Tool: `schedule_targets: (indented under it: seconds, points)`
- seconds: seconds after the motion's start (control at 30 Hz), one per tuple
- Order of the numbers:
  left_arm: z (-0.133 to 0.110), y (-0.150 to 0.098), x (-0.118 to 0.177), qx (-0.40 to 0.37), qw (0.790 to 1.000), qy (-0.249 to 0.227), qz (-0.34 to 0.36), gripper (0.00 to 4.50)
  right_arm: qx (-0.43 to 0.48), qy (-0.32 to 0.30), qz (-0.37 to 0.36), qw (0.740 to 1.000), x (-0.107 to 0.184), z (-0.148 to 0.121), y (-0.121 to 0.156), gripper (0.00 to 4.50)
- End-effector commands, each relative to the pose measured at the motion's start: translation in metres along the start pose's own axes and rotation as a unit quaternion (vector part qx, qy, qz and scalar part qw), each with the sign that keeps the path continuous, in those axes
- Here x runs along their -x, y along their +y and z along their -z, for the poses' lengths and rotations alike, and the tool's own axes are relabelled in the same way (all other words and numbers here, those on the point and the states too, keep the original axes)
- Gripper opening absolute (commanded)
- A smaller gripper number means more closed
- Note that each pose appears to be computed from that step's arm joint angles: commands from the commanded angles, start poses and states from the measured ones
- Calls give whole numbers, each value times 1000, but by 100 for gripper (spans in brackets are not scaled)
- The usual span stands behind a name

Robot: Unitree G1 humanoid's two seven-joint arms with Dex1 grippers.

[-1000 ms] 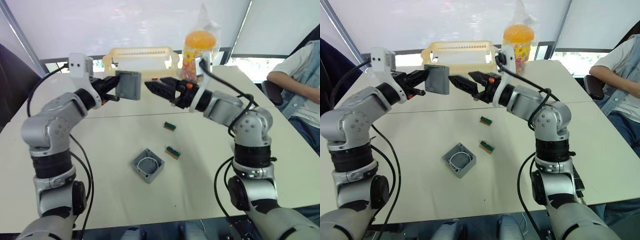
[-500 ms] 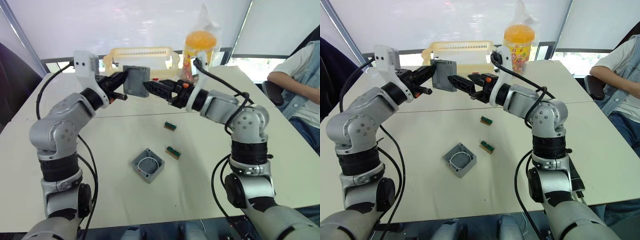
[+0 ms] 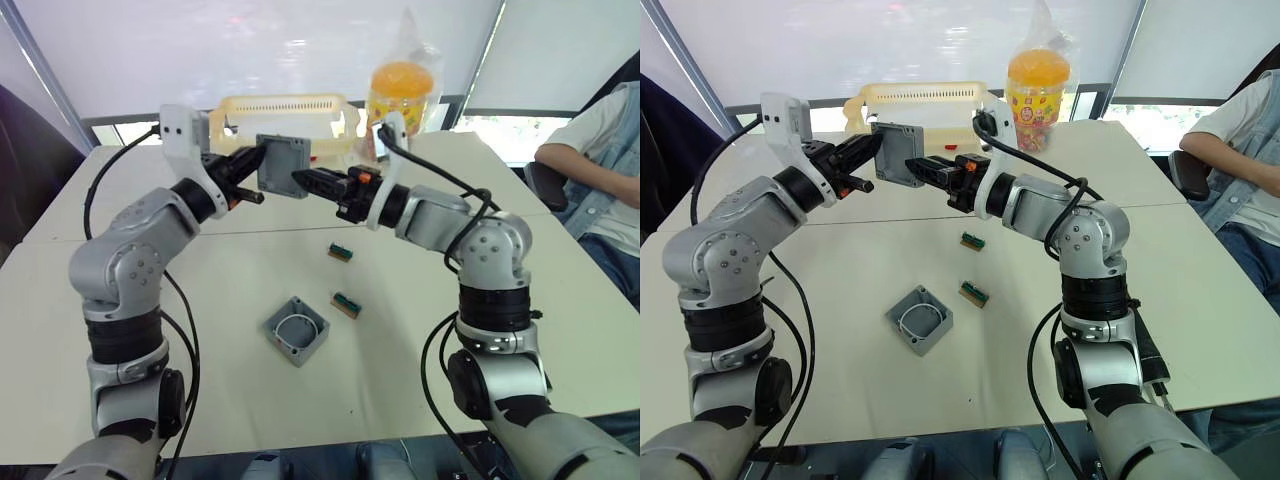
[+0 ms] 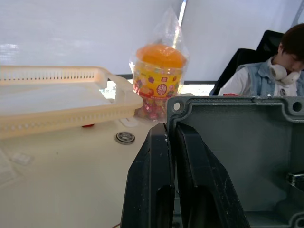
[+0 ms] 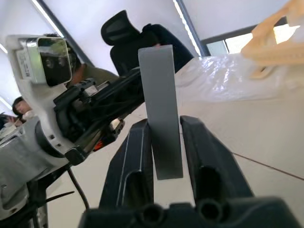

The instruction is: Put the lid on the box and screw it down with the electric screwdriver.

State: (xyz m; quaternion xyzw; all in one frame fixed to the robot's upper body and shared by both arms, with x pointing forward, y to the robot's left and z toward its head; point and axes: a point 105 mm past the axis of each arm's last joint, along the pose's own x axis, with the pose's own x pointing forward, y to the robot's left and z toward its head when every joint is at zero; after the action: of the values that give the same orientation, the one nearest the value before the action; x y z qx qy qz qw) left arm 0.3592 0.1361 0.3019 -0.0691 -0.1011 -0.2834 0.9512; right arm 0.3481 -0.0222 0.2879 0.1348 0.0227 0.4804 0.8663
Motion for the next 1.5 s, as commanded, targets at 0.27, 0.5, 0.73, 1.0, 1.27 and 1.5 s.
schedule_targets:
  seconds: [0.27, 0.5, 0.73, 1.0, 1.27, 1.5]
  points:
    - [-15, 8, 24, 13, 999, 2, 39, 244, 50, -30, -31, 998, 2, -12, 13, 34]
    - [-12, 30, 65, 122, 987, 54, 91, 389, 217, -79, -52, 972, 12, -30, 20, 34]
    - [6, 43, 74, 238, 958, 123, 103, 389, 513, -80, -86, 850, 24, -21, 20, 34]
    - [17, 31, 80, 246, 950, 149, 119, 389, 618, -100, -101, 773, 36, -13, 23, 34]
    - [40, 27, 105, 206, 954, 191, 106, 389, 714, -69, -133, 684, 64, 32, 25, 34]
    - [79, 35, 116, 136, 954, 254, 79, 389, 748, -21, -167, 642, 81, 85, 30, 34]
